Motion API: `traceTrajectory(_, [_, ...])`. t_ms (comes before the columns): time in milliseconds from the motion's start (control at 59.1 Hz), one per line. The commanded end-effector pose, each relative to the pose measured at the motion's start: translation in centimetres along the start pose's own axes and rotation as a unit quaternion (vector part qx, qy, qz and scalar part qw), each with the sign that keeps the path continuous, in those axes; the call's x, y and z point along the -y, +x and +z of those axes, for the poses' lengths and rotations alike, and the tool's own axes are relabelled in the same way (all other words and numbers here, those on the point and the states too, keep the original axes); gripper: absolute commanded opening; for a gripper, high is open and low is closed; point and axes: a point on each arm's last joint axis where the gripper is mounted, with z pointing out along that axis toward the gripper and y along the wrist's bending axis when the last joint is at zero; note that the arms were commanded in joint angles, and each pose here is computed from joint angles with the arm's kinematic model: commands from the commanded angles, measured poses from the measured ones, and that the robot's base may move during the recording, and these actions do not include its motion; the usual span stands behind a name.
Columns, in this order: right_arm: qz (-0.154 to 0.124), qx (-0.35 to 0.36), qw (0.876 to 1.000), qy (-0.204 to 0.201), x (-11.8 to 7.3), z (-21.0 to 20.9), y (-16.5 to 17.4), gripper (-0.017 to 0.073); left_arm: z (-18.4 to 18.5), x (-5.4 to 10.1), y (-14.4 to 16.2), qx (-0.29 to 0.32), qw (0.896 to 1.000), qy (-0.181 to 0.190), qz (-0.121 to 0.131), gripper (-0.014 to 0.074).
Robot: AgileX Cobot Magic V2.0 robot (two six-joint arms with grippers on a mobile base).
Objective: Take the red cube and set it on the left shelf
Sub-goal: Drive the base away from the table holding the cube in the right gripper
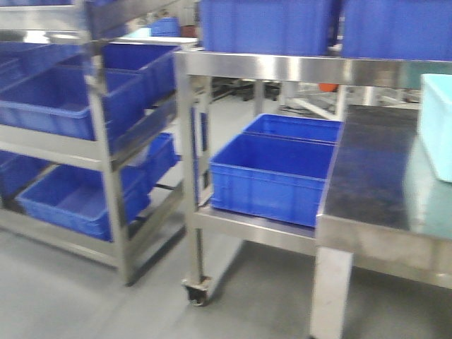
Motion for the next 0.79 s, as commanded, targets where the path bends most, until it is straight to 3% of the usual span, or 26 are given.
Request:
traceTrajectory(0, [-0.003, 0.055, 0.998, -0.006, -0.21, -0.47, -1.53, 0.0056, -0.03, 0.01, -0.10, 0.040, 0.999, 0.001, -0.002, 0.0101])
traceTrajectory(778, [-0.003, 0.055, 0.998, -0.006, -0.21, -0.47, -1.53, 0.0056, -0.03, 0.01, -0.10, 0.040, 0.999, 0.001, -0.002, 0.0101])
